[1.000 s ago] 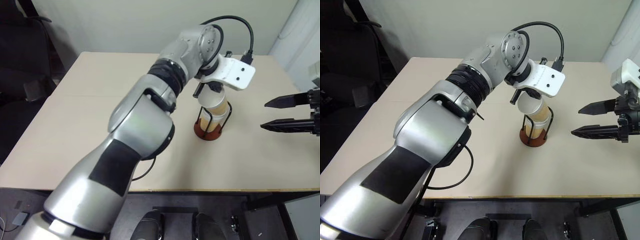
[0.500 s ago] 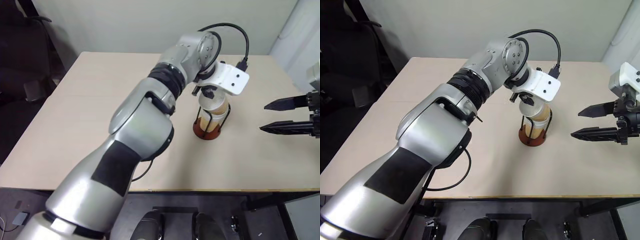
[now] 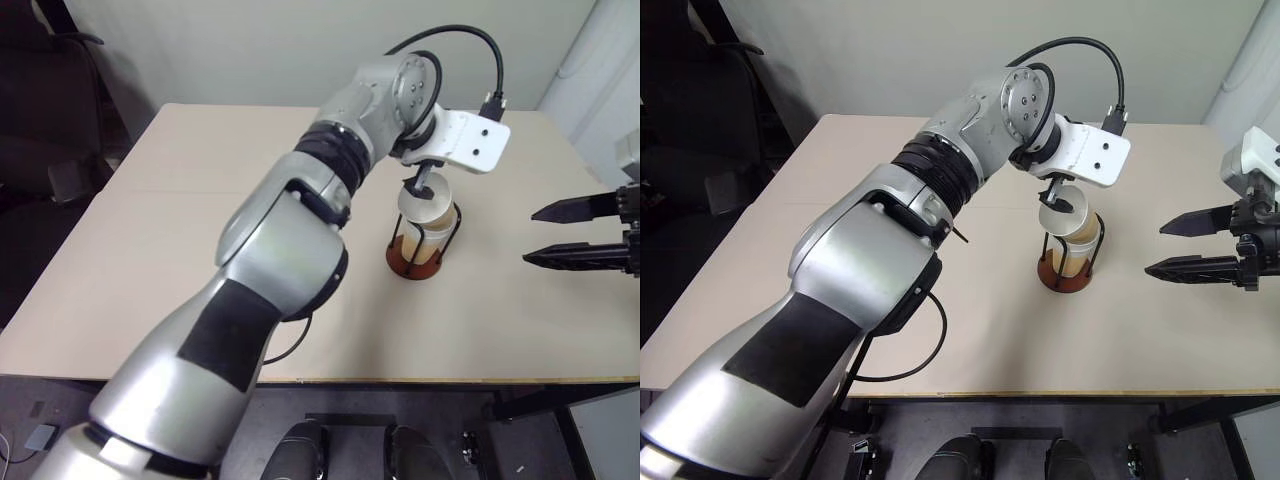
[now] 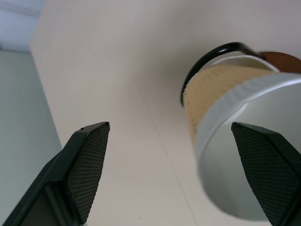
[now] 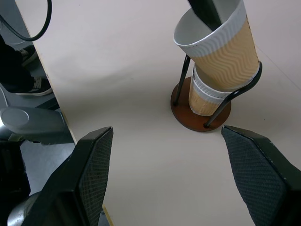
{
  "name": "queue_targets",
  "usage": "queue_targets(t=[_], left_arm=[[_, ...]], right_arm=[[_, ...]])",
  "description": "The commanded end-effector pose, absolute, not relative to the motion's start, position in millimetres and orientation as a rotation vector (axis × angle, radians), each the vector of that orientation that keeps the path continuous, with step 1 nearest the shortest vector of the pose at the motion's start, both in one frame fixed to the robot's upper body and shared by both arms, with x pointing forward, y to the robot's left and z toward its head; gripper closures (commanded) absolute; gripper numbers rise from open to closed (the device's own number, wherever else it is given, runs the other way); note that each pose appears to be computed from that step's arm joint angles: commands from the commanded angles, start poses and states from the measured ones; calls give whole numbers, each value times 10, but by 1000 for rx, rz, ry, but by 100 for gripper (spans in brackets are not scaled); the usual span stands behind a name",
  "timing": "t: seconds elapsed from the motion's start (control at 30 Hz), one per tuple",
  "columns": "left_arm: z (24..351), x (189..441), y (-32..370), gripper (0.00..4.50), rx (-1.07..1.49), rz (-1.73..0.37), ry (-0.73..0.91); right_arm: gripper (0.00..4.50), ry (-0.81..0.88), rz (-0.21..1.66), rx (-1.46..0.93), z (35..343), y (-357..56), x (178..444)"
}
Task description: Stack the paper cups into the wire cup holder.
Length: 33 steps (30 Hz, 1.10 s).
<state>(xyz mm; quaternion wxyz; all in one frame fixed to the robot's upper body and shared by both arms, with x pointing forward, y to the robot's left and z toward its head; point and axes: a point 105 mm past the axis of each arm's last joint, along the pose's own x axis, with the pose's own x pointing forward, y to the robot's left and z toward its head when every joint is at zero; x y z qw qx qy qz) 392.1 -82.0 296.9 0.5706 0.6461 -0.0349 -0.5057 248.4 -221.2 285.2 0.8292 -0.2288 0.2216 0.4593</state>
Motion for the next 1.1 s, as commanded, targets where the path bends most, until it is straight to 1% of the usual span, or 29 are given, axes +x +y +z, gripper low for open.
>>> queue_targets(t=[0.03,0.3,0.5,0.6,0.63,0.83,0.9,0.93,0.97,1.1], left_arm=[[3110,3900,-945,6,1525,-1126,-203],[3074,3942,-1036,6,1602,-1036,-294],[3006,3959,-1044,6,1619,-1030,-290],[2976,3937,-1032,59,1611,-1070,-259],[2971,3929,-1021,90,1617,-1085,-246],[3009,3864,-916,304,1672,-1168,-146],[3033,3850,-889,369,1684,-1181,-121],[3052,3836,-878,415,1680,-1191,-107],[3070,3828,-869,444,1676,-1196,-96],[3141,3810,-812,449,1671,-1202,-46]], right_arm=[[74,421,969,-523,2980,-2186,2460],[74,427,967,-520,2977,-2184,2438],[74,430,958,-520,2988,-2186,2421],[74,431,954,-519,2993,-2191,2417],[74,431,952,-519,2995,-2194,2416],[74,432,944,-521,3004,-2212,2423],[74,434,942,-523,3003,-2221,2429],[74,437,942,-523,3004,-2223,2430],[74,439,942,-523,3004,-2225,2431],[74,452,945,-524,2996,-2231,2428]])
